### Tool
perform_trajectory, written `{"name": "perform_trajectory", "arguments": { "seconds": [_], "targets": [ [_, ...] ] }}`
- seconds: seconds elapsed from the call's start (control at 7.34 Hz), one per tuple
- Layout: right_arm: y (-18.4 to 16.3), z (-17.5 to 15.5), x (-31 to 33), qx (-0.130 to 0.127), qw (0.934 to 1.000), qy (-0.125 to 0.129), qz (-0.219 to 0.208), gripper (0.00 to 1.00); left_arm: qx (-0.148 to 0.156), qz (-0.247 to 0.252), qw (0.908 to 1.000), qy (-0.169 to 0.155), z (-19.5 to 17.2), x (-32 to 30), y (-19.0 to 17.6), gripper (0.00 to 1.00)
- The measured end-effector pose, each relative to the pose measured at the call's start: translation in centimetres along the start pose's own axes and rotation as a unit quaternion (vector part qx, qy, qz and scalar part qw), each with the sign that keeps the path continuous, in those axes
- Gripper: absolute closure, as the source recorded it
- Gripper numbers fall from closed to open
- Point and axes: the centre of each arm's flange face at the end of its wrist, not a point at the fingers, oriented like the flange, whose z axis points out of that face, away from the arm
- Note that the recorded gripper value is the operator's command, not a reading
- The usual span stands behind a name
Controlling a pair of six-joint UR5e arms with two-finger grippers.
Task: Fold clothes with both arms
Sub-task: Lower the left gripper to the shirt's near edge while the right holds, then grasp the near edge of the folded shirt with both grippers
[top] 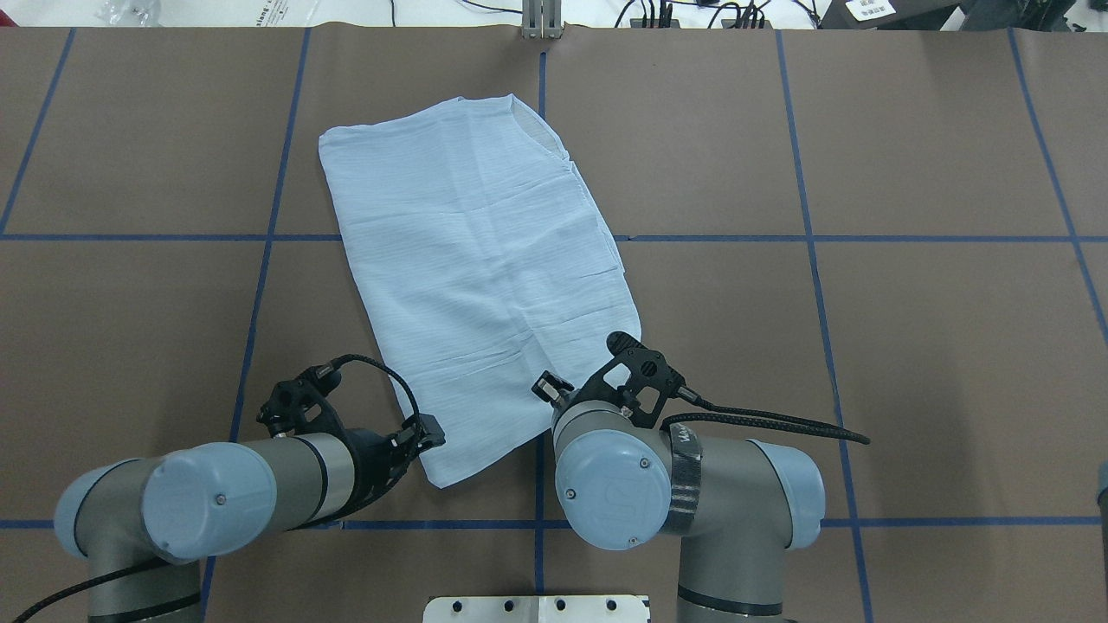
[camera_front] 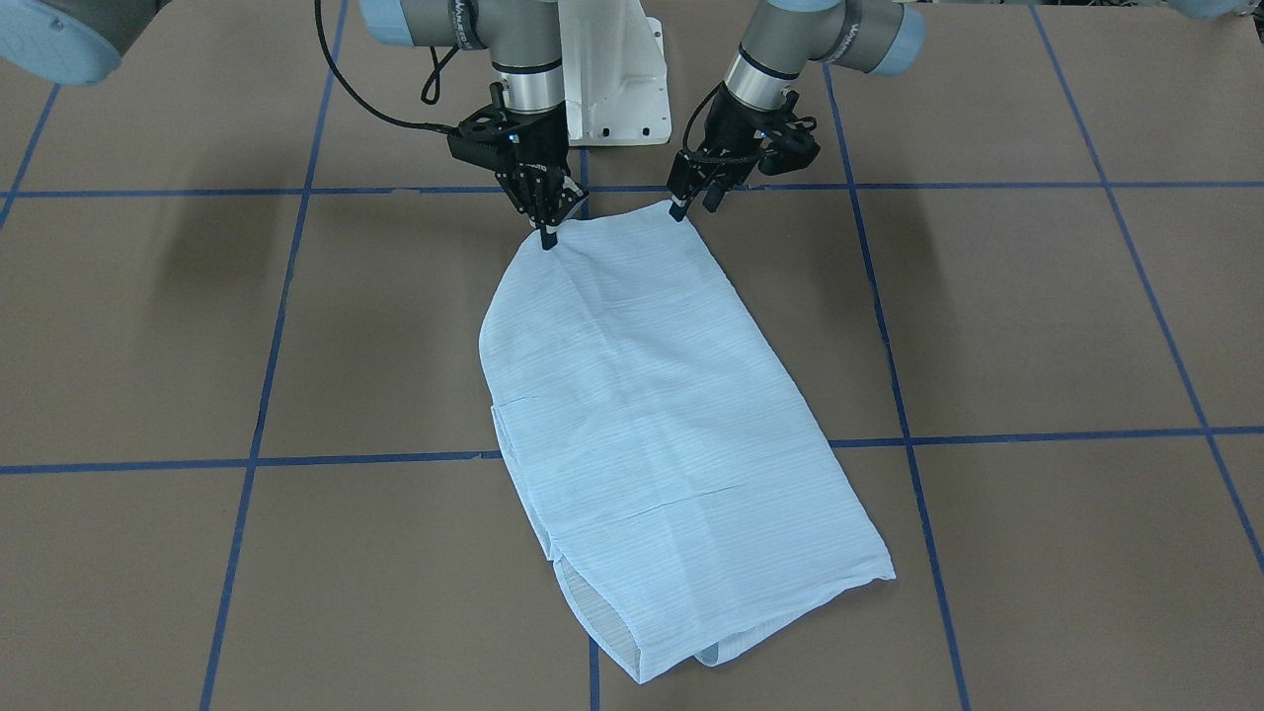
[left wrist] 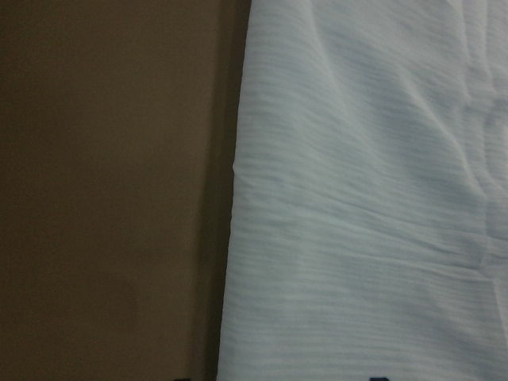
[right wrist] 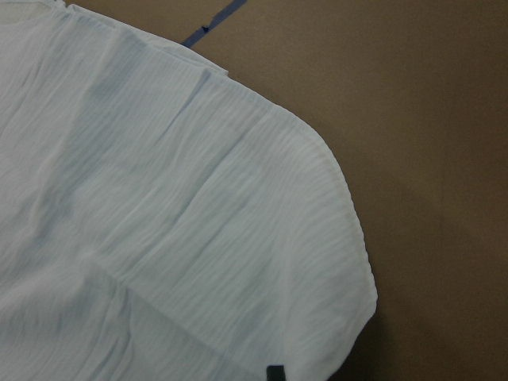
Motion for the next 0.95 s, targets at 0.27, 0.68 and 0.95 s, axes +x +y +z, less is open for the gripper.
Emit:
{"name": "perform_trajectory", "arguments": {
  "seconds": [0.27,0.68,0.95],
  "targets": [
    [0.0,0.0,0.0,0.0,1.0,0.0,0.0,1.0,-0.003,-0.005,1.0,-0.007,0.7,-0.9,2.2,0.33],
    [0.0,-0.1,-0.1,-0.001,1.0,-0.001,0.001,1.0,-0.005,-0.001,0.9999,-0.015,1.7,-1.6,3.4,0.35],
    [0.0,-0.1,-0.1,-0.001,1.0,-0.001,0.0,1.0,-0.005,-0.002,0.9999,-0.013,2.0,-1.1,3.7,0.37]
  ]
}}
